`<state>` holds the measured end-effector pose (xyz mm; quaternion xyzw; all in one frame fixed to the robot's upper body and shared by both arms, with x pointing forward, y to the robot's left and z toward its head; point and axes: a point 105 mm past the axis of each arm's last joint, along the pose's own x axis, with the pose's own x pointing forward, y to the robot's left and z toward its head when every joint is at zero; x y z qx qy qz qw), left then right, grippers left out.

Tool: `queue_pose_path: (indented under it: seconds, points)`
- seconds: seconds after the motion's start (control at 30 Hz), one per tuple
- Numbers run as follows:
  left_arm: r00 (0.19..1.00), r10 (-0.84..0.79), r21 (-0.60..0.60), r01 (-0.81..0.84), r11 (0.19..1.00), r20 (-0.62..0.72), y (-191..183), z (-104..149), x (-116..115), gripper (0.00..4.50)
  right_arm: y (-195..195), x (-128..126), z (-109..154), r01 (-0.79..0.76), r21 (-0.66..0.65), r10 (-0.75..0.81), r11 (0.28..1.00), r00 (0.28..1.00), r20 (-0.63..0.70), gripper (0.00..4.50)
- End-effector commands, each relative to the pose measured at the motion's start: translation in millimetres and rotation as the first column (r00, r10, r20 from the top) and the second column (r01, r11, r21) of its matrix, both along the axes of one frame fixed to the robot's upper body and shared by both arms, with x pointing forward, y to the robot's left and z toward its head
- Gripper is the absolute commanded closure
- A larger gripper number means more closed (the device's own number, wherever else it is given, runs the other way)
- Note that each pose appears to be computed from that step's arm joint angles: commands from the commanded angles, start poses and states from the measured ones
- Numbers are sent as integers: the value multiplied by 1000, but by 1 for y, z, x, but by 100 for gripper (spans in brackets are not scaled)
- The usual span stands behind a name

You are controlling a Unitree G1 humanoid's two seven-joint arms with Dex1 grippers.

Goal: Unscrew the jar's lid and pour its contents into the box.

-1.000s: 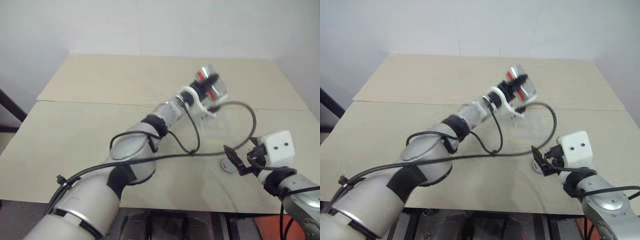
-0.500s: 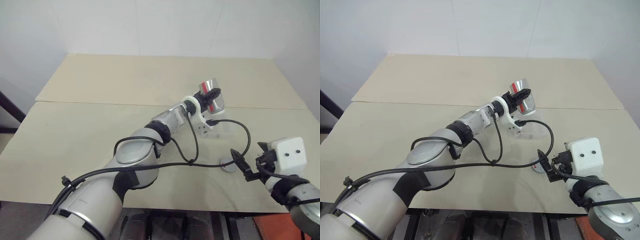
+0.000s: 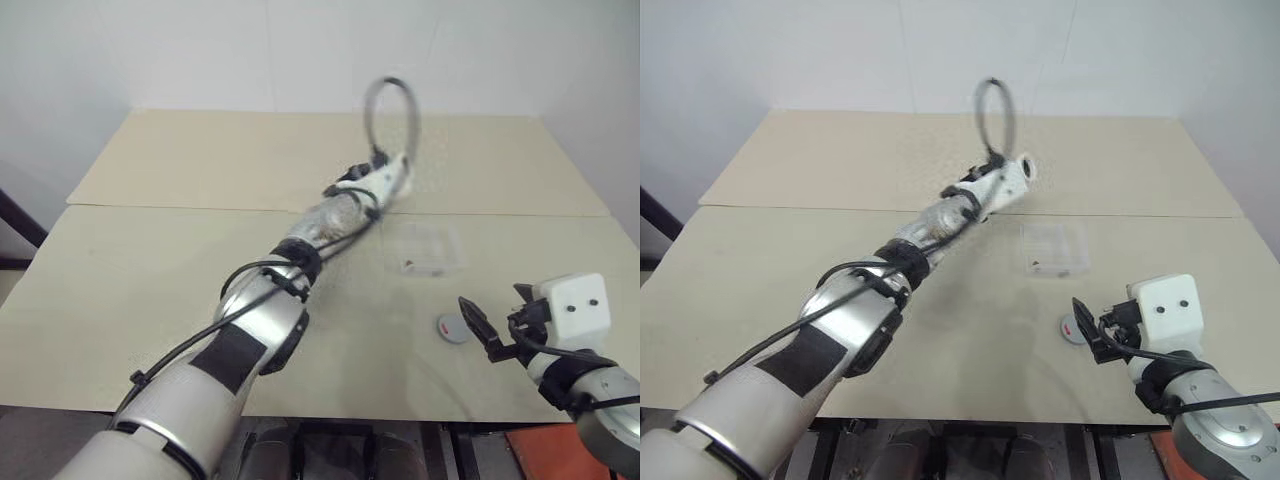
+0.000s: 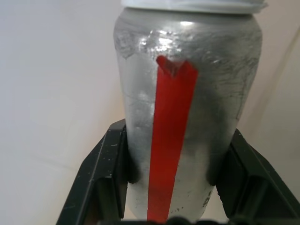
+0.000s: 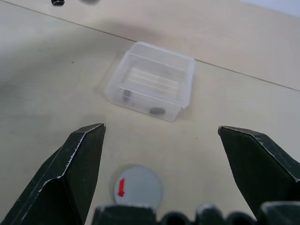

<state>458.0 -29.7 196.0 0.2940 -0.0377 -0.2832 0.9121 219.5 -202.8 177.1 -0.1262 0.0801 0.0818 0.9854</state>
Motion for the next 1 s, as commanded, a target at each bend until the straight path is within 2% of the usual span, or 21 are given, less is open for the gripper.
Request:
queue_pose_path:
  seconds: [0.03,0.2,0.4,0.7,0.83,1.0]
  points:
    - [990,-111,-230,89,969,-84,4,11,-3,238,9,-1,13,-51,-17,52,999,997,59,3]
    - [967,-199,-345,135,929,-156,20,-13,-10,238,10,4,14,-70,-31,72,997,996,58,3]
    - [961,-225,-448,132,884,-161,36,-34,-19,238,12,7,12,-82,-44,84,996,995,56,3]
    - [968,-180,-413,94,906,-173,51,-74,-33,238,13,11,9,-100,-54,103,994,993,52,3]
    - [965,-185,-441,87,893,-186,52,-80,-37,238,13,12,8,-105,-60,109,993,993,51,3]
    - [970,-190,-433,109,895,-148,54,-82,-42,77,14,12,7,-109,-64,113,992,992,51,0]
